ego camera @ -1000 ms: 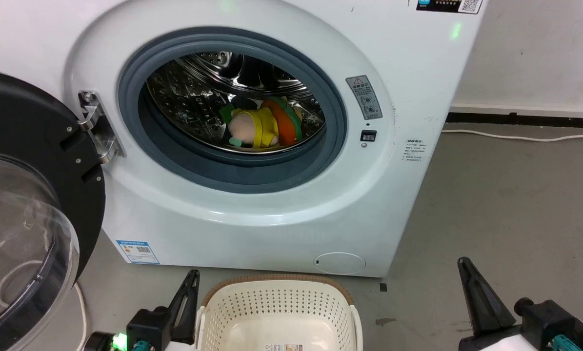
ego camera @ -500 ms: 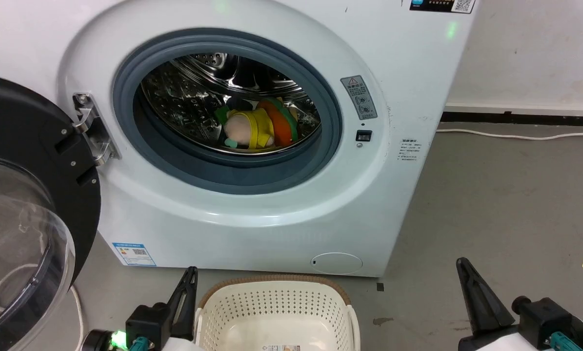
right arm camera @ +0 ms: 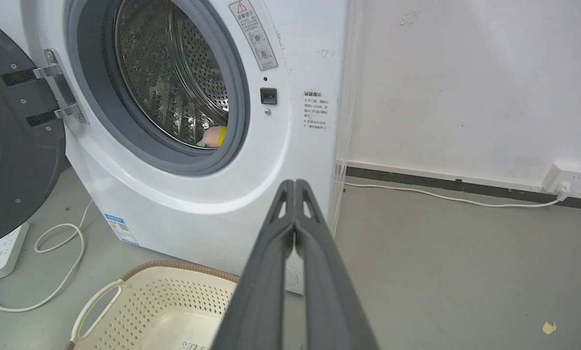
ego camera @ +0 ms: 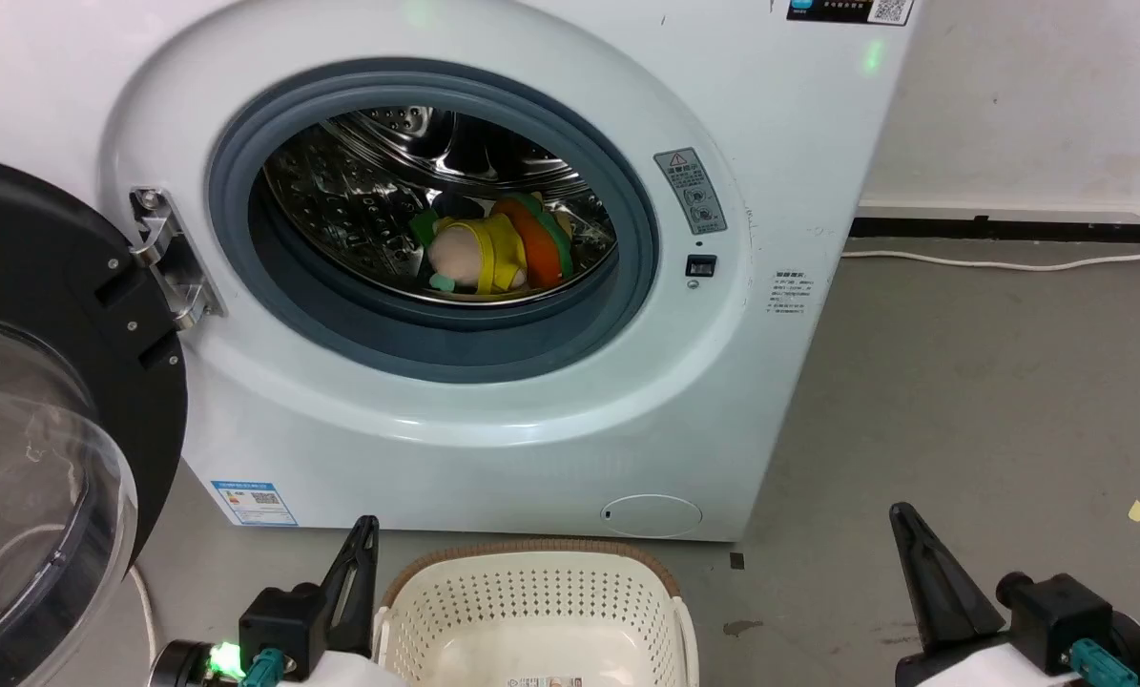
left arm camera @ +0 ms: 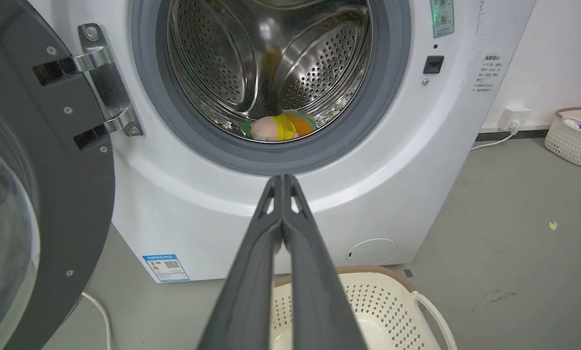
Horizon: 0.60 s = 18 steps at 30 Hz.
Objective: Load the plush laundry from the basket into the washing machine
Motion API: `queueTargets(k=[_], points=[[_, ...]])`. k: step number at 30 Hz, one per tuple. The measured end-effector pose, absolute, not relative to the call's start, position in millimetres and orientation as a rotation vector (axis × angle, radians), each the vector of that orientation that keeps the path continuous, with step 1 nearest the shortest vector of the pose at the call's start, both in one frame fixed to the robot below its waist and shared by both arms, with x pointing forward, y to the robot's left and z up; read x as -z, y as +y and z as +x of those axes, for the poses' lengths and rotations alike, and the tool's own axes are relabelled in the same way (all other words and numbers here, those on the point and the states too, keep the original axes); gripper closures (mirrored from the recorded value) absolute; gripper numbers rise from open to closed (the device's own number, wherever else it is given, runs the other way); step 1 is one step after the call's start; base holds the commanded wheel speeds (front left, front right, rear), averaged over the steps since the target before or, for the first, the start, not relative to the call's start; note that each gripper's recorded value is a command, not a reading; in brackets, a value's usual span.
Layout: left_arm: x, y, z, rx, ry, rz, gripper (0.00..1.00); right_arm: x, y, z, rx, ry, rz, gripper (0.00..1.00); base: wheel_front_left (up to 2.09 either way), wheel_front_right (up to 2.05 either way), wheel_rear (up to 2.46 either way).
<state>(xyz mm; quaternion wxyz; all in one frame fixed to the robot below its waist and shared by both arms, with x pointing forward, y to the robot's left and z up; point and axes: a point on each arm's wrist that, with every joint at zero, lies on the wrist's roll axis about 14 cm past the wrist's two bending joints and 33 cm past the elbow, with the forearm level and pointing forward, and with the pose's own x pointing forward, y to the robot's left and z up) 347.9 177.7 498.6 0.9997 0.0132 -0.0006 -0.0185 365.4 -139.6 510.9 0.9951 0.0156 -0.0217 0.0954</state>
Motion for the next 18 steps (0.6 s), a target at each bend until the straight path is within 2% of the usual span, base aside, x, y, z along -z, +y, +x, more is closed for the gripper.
queueTargets(k=[18], points=[[-502.2, 176.6, 352.2, 0.031, 0.007, 0.029, 1.00, -515.0, -143.3, 367.4, -0.180, -0.035, 0.016, 1.00, 0.00, 0.00, 0.00]])
